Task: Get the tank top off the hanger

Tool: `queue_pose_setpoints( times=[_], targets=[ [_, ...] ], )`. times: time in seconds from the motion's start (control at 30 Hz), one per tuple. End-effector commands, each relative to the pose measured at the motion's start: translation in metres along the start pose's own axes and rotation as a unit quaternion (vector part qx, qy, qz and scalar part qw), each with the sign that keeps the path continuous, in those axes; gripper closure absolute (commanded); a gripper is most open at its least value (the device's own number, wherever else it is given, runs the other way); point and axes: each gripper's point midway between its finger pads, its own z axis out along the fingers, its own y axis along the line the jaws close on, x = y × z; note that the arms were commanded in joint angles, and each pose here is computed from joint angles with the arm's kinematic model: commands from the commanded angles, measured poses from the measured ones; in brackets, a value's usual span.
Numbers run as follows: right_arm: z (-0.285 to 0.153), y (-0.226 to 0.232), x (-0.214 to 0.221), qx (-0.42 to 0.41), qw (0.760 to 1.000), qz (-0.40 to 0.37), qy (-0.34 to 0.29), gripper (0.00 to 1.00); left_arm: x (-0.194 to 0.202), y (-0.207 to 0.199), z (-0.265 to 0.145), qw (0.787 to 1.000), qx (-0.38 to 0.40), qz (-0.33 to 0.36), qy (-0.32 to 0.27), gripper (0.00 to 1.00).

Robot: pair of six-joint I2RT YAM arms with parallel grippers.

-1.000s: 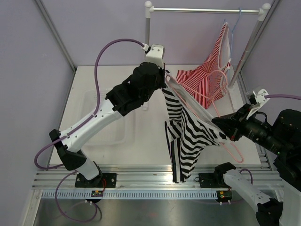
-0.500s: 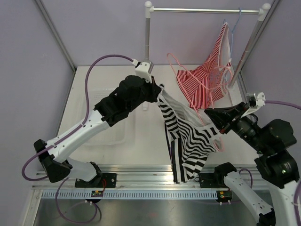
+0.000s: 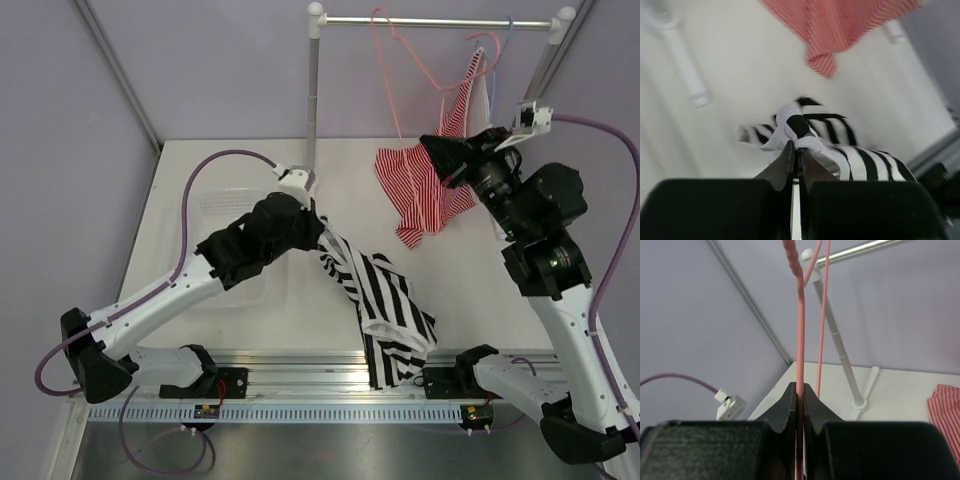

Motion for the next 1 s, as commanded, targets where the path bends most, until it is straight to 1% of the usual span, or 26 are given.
queue_pose_setpoints(
  times=[0.0, 0.07, 0.1, 0.13, 0.2, 0.23, 0.27, 0.3, 0.33, 0.37, 0.4, 0.47, 0.5, 0.53, 0.57, 0.6, 0.63, 0.67, 0.7, 0.73, 0.77, 0.8, 0.83, 0.87, 0.9, 0.97],
  targets=[
    [0.003, -0.043, -0.01, 0.146, 0.988, -0.033, 0.049, 1.0, -0.006, 0.091, -0.01, 0.977, -0.2, -0.062, -0.026, 1.0],
    [-0.003, -0.05, -0.005, 0.178, 0.977, -0.051, 0.103, 1.0, -0.008, 0.123, -0.022, 0.962, -0.256, -0.083, -0.04, 1.0],
    [0.005, -0.061, 0.007, 0.192, 0.97, -0.064, 0.132, 1.0, -0.009, 0.129, -0.023, 0.961, -0.259, -0.091, -0.044, 1.0],
    [0.004, -0.064, 0.008, 0.201, 0.967, -0.067, 0.141, 1.0, -0.009, 0.128, -0.023, 0.963, -0.249, -0.089, -0.045, 1.0],
    [0.002, -0.071, 0.016, 0.212, 0.96, -0.074, 0.165, 1.0, -0.003, 0.117, -0.017, 0.973, -0.211, -0.087, -0.04, 1.0],
    [0.001, -0.072, 0.013, 0.221, 0.958, -0.077, 0.166, 1.0, 0.001, 0.111, -0.013, 0.978, -0.19, -0.086, -0.032, 1.0],
    [-0.001, -0.076, 0.018, 0.228, 0.954, -0.078, 0.179, 1.0, 0.001, 0.095, -0.008, 0.985, -0.143, -0.091, -0.03, 1.0],
    [-0.002, -0.077, 0.019, 0.232, 0.953, -0.079, 0.181, 1.0, 0.015, 0.092, -0.002, 0.987, -0.129, -0.093, -0.017, 1.0],
    [-0.002, -0.08, 0.02, 0.238, 0.951, -0.08, 0.181, 1.0, 0.02, 0.085, 0.002, 0.99, -0.106, -0.092, -0.011, 0.99],
    [0.003, -0.084, 0.021, 0.242, 0.95, -0.083, 0.18, 1.0, 0.019, 0.07, 0.005, 0.994, -0.064, -0.092, -0.013, 0.97],
    [0.006, -0.087, 0.02, 0.245, 0.949, -0.088, 0.178, 1.0, 0.023, 0.065, 0.007, 0.994, -0.052, -0.092, -0.008, 0.95],
    [0.016, -0.096, 0.017, 0.258, 0.944, -0.106, 0.174, 1.0, 0.026, 0.045, 0.011, 0.997, -0.005, -0.08, -0.003, 0.85],
    [0.027, -0.108, 0.026, 0.27, 0.937, -0.114, 0.191, 1.0, 0.028, 0.041, 0.011, 0.997, 0.002, -0.071, 0.002, 0.78],
    [0.033, -0.113, 0.024, 0.274, 0.935, -0.122, 0.191, 1.0, 0.03, 0.034, 0.011, 0.998, 0.009, -0.063, 0.007, 0.49],
    [0.039, -0.113, 0.009, 0.277, 0.936, -0.126, 0.176, 1.0, 0.025, 0.032, 0.008, 0.998, 0.005, -0.055, 0.004, 0.31],
    [0.05, -0.122, 0.012, 0.281, 0.933, -0.133, 0.183, 1.0, 0.024, 0.03, 0.006, 0.999, 0.003, -0.044, 0.004, 0.16],
    [0.057, -0.116, -0.005, 0.273, 0.939, -0.135, 0.163, 1.0, 0.021, 0.023, 0.0, 0.999, 0.009, -0.034, 0.001, 0.01],
    [0.06, -0.123, -0.014, 0.278, 0.938, -0.135, 0.155, 1.0, 0.017, 0.025, -0.006, 1.0, 0.001, -0.027, -0.001, 0.01],
    [0.072, -0.133, -0.007, 0.271, 0.939, -0.129, 0.167, 1.0, 0.01, 0.021, -0.016, 1.0, 0.007, -0.02, -0.013, 0.01],
    [0.073, -0.136, -0.027, 0.273, 0.942, -0.127, 0.148, 1.0, 0.009, 0.023, -0.022, 1.0, 0.001, -0.016, -0.012, 0.01],
    [0.085, -0.15, -0.017, 0.276, 0.939, -0.121, 0.164, 1.0, 0.007, 0.023, -0.028, 1.0, 0.004, -0.012, -0.016, 0.01],
    [0.09, -0.154, -0.017, 0.274, 0.94, -0.119, 0.167, 1.0, 0.007, 0.02, -0.034, 1.0, 0.009, -0.009, -0.018, 0.01],
    [0.094, -0.147, -0.028, 0.26, 0.945, -0.12, 0.158, 1.0, 0.002, 0.018, -0.046, 0.999, 0.019, -0.008, -0.03, 0.01],
    [0.105, -0.166, -0.015, 0.267, 0.94, -0.12, 0.176, 1.0, 0.005, 0.018, -0.051, 0.999, 0.021, -0.002, -0.027, 0.01],
    [0.109, -0.162, -0.027, 0.262, 0.943, -0.125, 0.162, 1.0, 0.007, 0.016, -0.056, 0.999, 0.027, 0.003, -0.027, 0.01],
    [0.118, -0.181, -0.013, 0.269, 0.937, -0.128, 0.184, 1.0, 0.008, 0.016, -0.072, 0.999, 0.033, 0.007, -0.03, 0.01]
  ],
)
